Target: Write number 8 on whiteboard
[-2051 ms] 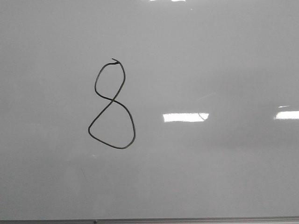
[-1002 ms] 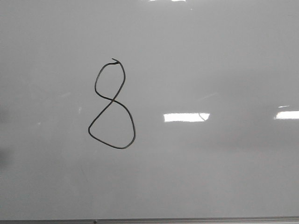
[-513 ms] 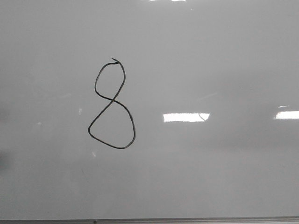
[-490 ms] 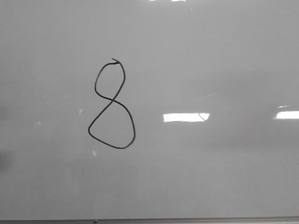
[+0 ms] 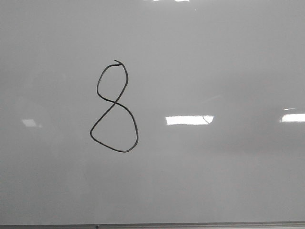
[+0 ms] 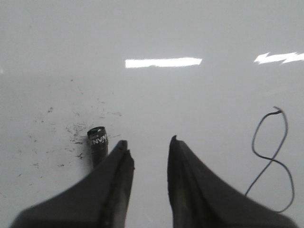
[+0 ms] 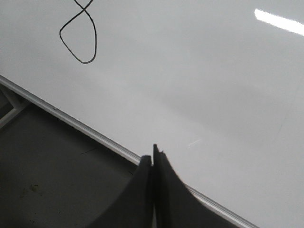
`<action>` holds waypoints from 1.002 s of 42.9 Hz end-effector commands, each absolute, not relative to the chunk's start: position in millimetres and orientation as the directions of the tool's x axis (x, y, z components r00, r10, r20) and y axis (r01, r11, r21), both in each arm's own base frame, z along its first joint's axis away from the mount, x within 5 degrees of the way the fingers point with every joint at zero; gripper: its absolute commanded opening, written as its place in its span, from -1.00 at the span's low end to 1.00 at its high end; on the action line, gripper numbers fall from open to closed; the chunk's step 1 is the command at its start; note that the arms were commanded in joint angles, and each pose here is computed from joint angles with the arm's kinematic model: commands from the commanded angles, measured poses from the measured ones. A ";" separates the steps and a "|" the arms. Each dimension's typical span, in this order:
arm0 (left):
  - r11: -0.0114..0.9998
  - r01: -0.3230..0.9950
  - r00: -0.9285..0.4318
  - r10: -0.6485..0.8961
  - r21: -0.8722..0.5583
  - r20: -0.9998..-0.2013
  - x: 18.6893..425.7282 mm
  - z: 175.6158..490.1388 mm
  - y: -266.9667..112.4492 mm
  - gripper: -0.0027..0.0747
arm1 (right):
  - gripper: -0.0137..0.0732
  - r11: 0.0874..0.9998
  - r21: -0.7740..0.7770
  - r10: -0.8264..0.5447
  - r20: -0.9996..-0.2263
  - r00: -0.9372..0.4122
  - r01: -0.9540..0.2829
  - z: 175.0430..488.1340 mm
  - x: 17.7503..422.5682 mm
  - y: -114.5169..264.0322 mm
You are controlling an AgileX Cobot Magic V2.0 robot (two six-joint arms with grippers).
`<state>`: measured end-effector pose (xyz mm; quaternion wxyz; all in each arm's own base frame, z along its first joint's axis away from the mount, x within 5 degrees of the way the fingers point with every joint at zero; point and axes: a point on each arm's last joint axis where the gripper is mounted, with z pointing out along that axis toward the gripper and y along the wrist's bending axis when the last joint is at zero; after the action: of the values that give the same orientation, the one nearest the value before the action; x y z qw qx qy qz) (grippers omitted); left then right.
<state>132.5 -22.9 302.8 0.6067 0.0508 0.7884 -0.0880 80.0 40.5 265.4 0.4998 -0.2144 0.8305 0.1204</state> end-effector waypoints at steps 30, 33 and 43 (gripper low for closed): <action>0.974 0.217 0.023 -0.073 -0.066 -0.997 64.8 312.3 -17.0 -0.99 | -0.85 0.893 -0.015 -0.187 -0.922 -0.340 -0.449 279.3 84.3 39.9; 0.974 0.217 0.023 -0.073 -0.066 -0.997 64.8 312.3 -17.0 -0.99 | -0.85 0.893 -0.015 -0.187 -0.922 -0.340 -0.449 279.3 84.3 39.9; 0.981 0.192 0.032 -0.044 -0.037 -0.999 66.1 304.5 -14.9 -0.99 | -0.85 0.893 -0.015 -0.187 -0.922 -0.340 -0.449 279.3 84.3 39.9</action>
<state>65.4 -18.6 296.6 0.6877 0.0687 0.7166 -0.0939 80.2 40.4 265.7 0.5017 -0.2137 0.8296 0.1201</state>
